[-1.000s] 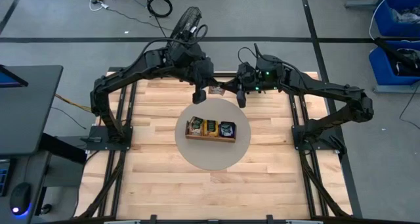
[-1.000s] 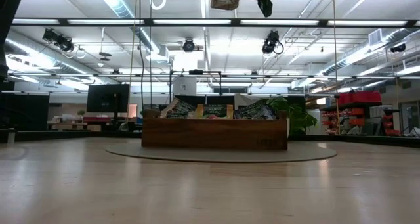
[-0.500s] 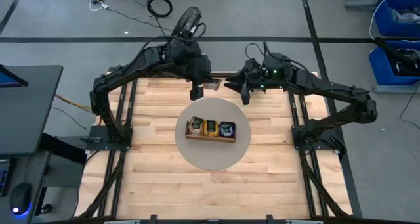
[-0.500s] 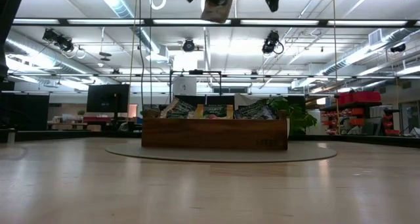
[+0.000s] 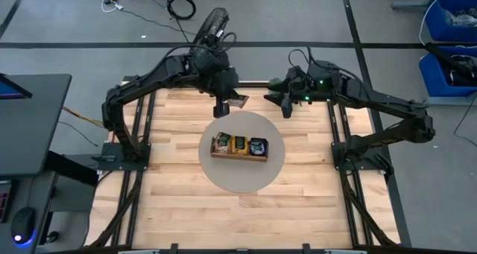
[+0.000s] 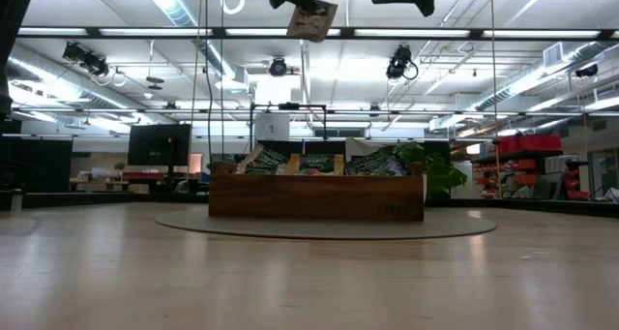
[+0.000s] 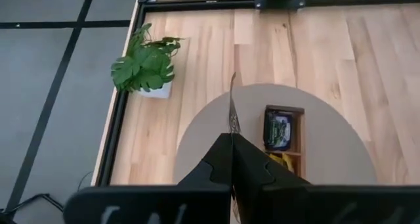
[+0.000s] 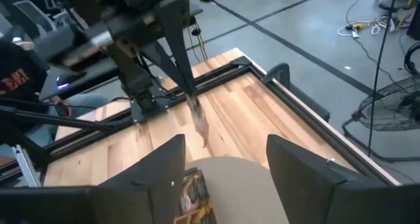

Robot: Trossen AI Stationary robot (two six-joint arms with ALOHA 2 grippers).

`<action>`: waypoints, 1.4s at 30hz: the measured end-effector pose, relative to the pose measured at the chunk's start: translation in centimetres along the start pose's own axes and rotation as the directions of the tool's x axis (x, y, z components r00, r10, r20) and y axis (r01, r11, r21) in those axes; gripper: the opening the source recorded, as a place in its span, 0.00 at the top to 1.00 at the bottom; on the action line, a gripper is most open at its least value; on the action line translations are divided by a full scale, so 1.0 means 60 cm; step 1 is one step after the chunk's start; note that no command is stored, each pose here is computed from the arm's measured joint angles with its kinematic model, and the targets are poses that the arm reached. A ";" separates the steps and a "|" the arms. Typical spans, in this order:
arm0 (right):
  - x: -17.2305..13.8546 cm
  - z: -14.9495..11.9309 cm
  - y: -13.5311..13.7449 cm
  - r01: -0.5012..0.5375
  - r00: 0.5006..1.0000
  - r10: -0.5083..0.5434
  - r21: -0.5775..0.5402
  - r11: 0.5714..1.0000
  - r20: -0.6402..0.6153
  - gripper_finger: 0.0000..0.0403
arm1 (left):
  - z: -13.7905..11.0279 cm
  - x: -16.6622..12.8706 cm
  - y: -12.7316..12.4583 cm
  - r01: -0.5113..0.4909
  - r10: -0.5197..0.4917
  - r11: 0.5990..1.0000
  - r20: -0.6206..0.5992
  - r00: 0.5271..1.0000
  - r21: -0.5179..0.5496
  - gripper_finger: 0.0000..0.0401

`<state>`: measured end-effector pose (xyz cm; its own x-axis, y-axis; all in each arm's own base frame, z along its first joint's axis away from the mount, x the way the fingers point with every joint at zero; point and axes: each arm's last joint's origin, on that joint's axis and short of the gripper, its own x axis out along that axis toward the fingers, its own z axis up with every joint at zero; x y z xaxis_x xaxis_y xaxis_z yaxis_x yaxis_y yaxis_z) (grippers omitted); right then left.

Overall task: Pick & Place Tea
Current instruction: Put the brown tea bag into the left section of the wooden organizer

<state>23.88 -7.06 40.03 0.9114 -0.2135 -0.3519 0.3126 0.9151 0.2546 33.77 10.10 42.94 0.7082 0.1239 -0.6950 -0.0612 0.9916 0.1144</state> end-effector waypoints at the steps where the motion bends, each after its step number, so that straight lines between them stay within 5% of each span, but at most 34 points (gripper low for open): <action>1: 0.000 0.000 0.000 0.000 1.000 0.000 0.000 1.000 0.000 0.45 | -0.002 0.005 -0.002 0.002 -0.002 1.000 -0.003 1.000 0.001 1.00; 11: 0.000 -0.002 -0.001 0.004 1.000 -0.003 0.017 1.000 -0.013 0.47 | -0.060 0.052 -0.041 0.030 -0.028 0.998 0.049 0.998 -0.052 1.00; 23: 0.002 -0.003 -0.001 0.005 1.000 -0.005 0.036 0.999 -0.016 0.47 | -0.183 0.083 -0.084 0.044 -0.024 0.995 0.208 0.978 -0.089 1.00; 42: 0.002 -0.001 -0.003 0.053 0.999 -0.054 0.140 0.989 0.002 0.47 | -0.333 0.156 -0.134 0.077 -0.054 0.989 0.180 0.982 -0.123 1.00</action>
<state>23.91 -7.23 39.88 0.8937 -0.2636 -0.3630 0.3952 0.8456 0.3589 26.81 4.04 21.33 0.8254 0.0609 -0.5613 -0.0922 0.9954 -0.0277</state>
